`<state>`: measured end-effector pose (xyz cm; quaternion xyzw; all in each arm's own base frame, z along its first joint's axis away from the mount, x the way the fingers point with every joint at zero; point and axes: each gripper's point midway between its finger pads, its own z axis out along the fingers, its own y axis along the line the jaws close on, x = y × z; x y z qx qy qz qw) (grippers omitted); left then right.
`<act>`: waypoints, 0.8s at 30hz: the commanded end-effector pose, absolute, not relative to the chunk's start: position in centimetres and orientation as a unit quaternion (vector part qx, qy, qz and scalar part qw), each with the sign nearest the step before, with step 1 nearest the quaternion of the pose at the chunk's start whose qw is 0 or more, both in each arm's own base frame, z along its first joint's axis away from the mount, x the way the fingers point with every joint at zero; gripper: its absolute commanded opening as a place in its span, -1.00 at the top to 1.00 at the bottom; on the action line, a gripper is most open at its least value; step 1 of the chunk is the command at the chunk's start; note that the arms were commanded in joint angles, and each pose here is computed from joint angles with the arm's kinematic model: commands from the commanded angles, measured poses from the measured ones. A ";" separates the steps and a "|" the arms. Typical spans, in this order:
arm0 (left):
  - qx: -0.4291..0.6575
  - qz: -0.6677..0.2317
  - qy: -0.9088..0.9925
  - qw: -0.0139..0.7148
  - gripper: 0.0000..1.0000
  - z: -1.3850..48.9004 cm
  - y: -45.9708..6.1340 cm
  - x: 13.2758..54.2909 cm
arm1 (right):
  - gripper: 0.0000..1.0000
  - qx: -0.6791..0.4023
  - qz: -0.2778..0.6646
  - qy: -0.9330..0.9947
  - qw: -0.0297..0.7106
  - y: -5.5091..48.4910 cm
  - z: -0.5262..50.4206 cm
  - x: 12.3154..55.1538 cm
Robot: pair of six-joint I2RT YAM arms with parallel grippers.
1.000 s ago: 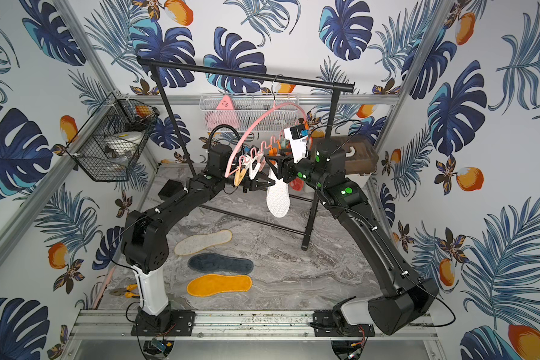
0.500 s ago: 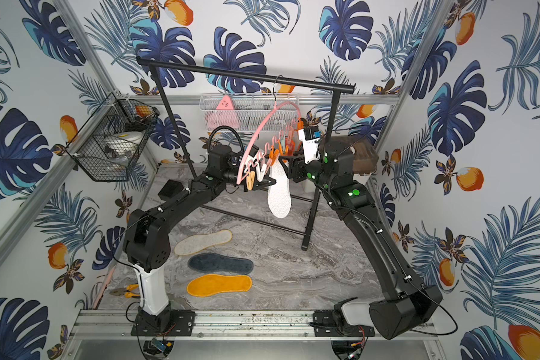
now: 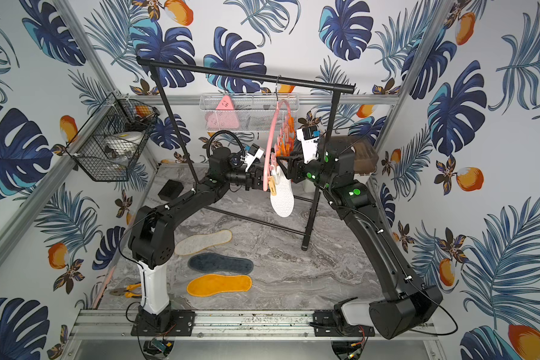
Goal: Take the shoe insoles off the hanger
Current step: Remove the insole from the hanger.
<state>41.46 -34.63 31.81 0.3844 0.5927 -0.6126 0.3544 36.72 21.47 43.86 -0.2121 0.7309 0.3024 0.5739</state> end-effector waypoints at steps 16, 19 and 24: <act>0.381 -0.632 0.567 0.366 0.63 31.3 -36.3 43.0 | -0.22 -0.210 0.277 0.739 0.577 21.6 43.6 36.6; 0.382 -0.633 0.566 0.365 0.62 30.8 -36.5 43.4 | -0.22 -0.203 0.258 0.746 0.579 21.0 43.0 36.8; 0.383 -0.637 0.565 0.358 0.62 30.0 -36.8 43.7 | -0.26 -0.198 0.247 0.757 0.572 20.0 41.2 36.8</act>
